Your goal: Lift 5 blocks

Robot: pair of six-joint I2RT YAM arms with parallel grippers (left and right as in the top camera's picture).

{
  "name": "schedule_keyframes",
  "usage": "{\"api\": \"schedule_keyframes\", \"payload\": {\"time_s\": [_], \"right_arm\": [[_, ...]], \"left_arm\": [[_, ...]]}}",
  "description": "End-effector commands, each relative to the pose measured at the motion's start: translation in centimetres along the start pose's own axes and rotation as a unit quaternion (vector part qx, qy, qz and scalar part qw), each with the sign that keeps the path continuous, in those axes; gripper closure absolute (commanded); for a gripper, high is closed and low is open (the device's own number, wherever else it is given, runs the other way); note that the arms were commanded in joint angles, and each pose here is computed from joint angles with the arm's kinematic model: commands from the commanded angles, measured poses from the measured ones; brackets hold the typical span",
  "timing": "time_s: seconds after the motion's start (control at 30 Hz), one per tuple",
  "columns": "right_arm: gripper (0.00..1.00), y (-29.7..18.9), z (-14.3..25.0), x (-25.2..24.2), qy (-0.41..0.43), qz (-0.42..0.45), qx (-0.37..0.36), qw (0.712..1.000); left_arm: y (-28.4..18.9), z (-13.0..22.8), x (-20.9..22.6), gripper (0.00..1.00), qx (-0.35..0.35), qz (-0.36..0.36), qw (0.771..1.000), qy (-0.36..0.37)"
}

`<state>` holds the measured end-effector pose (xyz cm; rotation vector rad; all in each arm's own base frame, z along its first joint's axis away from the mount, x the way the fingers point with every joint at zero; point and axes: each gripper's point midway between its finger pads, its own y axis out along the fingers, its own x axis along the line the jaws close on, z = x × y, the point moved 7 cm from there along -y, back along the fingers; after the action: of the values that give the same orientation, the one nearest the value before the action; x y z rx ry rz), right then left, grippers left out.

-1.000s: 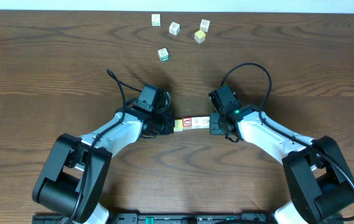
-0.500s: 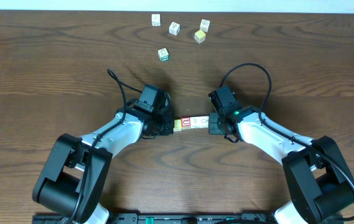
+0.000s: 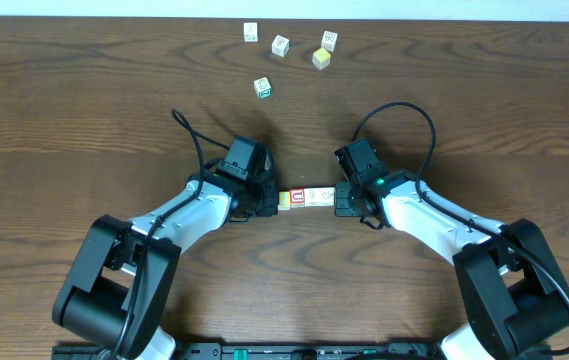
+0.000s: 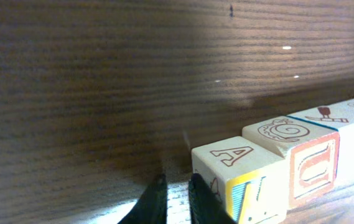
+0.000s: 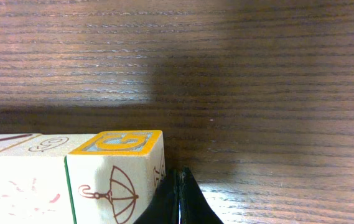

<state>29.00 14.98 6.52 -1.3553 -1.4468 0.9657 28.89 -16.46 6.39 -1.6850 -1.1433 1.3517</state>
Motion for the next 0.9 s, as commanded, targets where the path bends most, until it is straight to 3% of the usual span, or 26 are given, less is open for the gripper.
{"api": "schedule_keyframes", "payload": {"time_s": [0.0,0.37,0.57,0.6,0.7,0.87], "right_arm": [[0.96,-0.6,0.2,0.7,-0.003,-0.011,-0.003,1.000],[0.97,-0.6,0.2,0.7,-0.003,-0.011,-0.002,1.000],[0.99,-0.6,0.4,0.6,-0.004,-0.008,0.002,1.000],[0.99,-0.6,0.4,0.6,-0.004,-0.008,0.003,1.000],[0.99,-0.6,0.4,0.6,-0.004,-0.008,0.003,1.000],[0.99,-0.6,0.4,0.5,-0.004,-0.007,0.004,1.000]], "left_arm": [[-0.3,-0.5,-0.2,0.83,-0.007,-0.005,1.000,0.005],[-0.3,-0.4,-0.2,0.78,-0.005,-0.006,1.000,0.004],[-0.3,-0.2,0.9,0.81,-0.009,-0.054,0.998,0.000],[-0.3,-0.2,1.1,0.88,-0.007,-0.062,0.998,-0.001],[-0.4,0.0,1.2,0.92,-0.002,-0.066,0.998,-0.001],[-0.4,-0.2,1.7,0.92,-0.014,-0.089,0.996,-0.001]]}}
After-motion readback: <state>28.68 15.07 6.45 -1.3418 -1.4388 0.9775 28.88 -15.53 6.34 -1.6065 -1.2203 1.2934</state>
